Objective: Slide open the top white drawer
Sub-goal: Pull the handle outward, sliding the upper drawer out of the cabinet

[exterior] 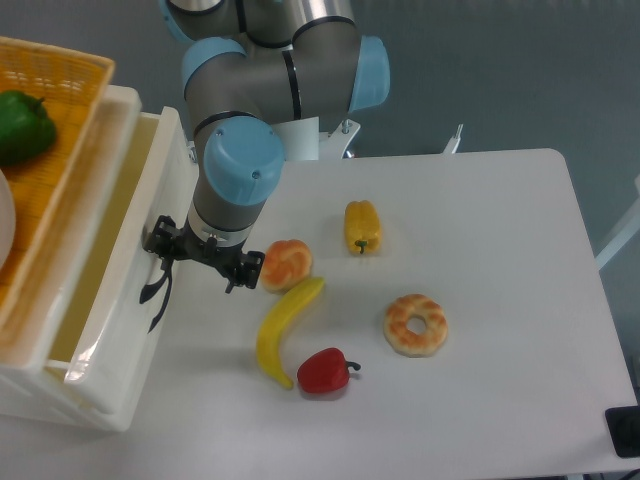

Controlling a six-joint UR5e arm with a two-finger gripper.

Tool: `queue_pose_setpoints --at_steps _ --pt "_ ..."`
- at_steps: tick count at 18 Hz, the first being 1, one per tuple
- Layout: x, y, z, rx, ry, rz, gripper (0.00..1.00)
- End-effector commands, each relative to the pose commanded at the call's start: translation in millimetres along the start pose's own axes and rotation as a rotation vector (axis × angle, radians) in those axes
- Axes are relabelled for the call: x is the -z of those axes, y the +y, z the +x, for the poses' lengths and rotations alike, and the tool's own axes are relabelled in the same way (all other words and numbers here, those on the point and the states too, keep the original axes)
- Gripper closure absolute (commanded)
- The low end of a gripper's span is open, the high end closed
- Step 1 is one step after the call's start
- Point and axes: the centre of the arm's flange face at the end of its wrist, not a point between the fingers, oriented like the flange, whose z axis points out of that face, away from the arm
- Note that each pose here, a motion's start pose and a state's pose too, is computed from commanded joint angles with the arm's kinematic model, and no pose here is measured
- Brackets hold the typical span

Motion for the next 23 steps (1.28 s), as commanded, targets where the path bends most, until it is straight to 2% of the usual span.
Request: queue_pose_setpoints --at_steps 10,16,23 --pt "11 -3 -15 0.017 -0.010 0.020 0.00" --pt "4 -1 -33 0.007 -0.033 -0.007 0.00" --pt "15 5 -58 0.036 -0.047 0.004 0.00"
